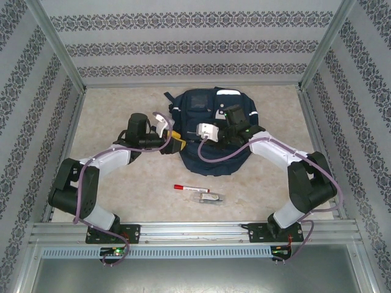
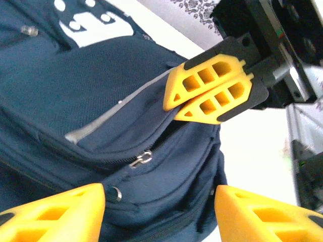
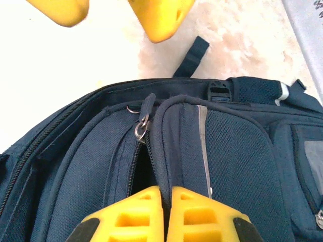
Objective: Pack books, pencil case, and school supplies into a backpack
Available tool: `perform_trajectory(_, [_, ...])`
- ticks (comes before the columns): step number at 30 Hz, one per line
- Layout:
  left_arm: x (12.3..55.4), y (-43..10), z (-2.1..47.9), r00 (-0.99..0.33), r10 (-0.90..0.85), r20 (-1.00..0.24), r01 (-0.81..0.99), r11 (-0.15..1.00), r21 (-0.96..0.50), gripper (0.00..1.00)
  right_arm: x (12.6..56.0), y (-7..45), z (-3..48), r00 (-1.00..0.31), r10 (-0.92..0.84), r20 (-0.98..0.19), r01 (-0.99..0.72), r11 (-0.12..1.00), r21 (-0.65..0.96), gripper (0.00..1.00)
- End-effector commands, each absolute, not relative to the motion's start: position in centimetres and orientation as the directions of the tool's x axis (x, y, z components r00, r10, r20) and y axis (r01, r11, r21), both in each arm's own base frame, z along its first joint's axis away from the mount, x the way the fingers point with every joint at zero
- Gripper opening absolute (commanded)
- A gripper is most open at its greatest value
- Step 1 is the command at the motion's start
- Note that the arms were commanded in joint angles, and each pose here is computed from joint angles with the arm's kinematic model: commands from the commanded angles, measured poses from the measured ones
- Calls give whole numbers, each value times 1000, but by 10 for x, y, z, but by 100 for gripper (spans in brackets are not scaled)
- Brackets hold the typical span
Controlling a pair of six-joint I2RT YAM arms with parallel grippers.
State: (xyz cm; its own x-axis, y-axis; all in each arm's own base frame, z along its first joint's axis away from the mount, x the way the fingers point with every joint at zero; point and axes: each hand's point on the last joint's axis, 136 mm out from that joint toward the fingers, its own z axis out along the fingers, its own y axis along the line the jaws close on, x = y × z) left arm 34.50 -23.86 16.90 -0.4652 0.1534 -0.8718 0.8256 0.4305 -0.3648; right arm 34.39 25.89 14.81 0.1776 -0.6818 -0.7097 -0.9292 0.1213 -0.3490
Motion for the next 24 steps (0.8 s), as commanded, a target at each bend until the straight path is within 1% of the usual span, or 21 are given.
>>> perform_trajectory(1, [355,-243,177,-278,241,-930,911,372,-176,54,341,262,179,229,-617,-753,-925,103,-366,0])
perform_trajectory(7, [365,-247,151,-188,319,-929,942,327,-78,51,337,262,179,220,-601,-769,-930,109,-351,0])
perform_trajectory(9, [358,-250,145,-153,328,-932,959,276,-61,37,335,262,178,219,-598,-771,-932,105,-346,0])
perform_trajectory(11, [357,-254,139,-145,325,-935,968,242,-66,30,333,263,180,218,-587,-780,-935,103,-339,0])
perform_trajectory(13, [359,-256,133,-151,316,-937,969,235,-77,29,329,263,179,211,-577,-789,-941,99,-324,0])
perform_trajectory(14, [361,-256,128,-151,315,-937,968,240,-76,31,328,264,180,211,-573,-792,-942,98,-322,0])
perform_trajectory(16, [368,-255,119,-161,304,-939,959,272,-77,38,327,264,178,208,-572,-794,-944,94,-315,0])
perform_trajectory(17, [372,-255,117,-166,287,-944,953,291,-79,38,326,264,179,208,-570,-795,-945,92,-313,0])
perform_trajectory(21, [376,-261,119,-133,226,-965,959,276,-68,37,323,266,180,214,-557,-803,-948,81,-309,0])
perform_trajectory(24, [375,-268,122,-107,203,-973,963,266,-50,32,321,267,179,216,-552,-805,-950,71,-304,0])
